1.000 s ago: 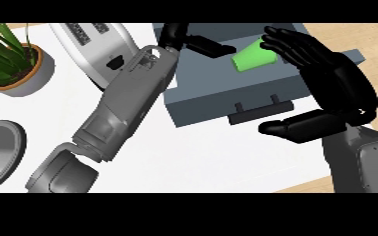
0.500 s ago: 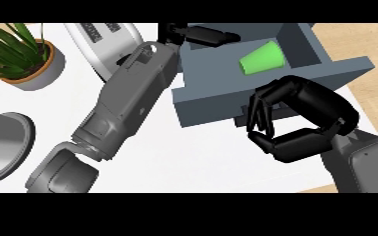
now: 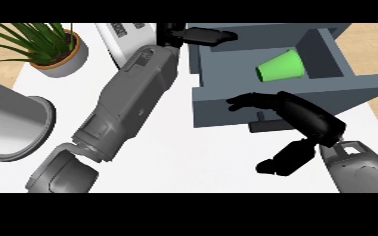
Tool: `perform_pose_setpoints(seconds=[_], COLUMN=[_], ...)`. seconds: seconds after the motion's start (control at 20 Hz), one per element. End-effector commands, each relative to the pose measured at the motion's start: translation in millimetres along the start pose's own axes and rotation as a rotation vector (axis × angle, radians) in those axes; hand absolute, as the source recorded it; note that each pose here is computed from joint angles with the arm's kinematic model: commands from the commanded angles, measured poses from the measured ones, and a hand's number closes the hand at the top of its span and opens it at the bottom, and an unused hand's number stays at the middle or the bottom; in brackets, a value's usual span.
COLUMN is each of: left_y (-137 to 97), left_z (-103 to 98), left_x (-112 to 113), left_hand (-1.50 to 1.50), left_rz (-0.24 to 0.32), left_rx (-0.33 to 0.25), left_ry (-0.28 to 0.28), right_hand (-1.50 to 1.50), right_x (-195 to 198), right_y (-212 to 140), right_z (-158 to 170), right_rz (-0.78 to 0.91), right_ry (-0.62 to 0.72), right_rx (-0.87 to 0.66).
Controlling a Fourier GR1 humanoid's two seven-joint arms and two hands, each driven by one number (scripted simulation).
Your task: Pick up the cup, place it into the drawer and close the drawer
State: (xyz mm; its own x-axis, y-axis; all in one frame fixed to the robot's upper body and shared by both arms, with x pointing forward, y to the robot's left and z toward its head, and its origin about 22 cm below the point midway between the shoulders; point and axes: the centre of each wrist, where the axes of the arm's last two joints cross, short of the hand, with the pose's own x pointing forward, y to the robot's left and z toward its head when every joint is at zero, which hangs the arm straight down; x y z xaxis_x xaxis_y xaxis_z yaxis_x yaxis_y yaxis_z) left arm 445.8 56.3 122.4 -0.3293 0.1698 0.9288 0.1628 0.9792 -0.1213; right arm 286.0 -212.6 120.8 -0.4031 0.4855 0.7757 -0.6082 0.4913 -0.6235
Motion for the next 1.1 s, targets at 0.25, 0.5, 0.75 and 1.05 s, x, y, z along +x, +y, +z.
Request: perform_pose_setpoints(seconds=[0.25, 0.5, 0.75, 1.05], left_y=[11.6, 28.6, 76.8, 82.8], left_z=[14.7, 26.3, 40.5, 52.0], left_x=[-12.0, -19.7, -29.9, -31.6], left_hand=[-1.50, -1.50, -1.50, -1.50], left_rz=[0.097, 0.106, 0.110, 0.142], left_rx=[-0.022, 0.004, 0.008, -0.020], left_ry=[-0.012, -0.015, -0.014, 0.003], right_hand=[-1.50, 1.50, 1.50, 1.50], right_x=[-82.0, -129.0, -141.0, -137.7], right_y=[50.8, 43.4, 31.7, -41.7], right_z=[-27.2, -43.0, -66.5, -67.5], right_rz=[0.116, 0.137, 0.127, 0.097], right_ry=[0.223, 0.322, 0.249, 0.234], right_rx=[0.100, 0.056, -0.052, -0.253])
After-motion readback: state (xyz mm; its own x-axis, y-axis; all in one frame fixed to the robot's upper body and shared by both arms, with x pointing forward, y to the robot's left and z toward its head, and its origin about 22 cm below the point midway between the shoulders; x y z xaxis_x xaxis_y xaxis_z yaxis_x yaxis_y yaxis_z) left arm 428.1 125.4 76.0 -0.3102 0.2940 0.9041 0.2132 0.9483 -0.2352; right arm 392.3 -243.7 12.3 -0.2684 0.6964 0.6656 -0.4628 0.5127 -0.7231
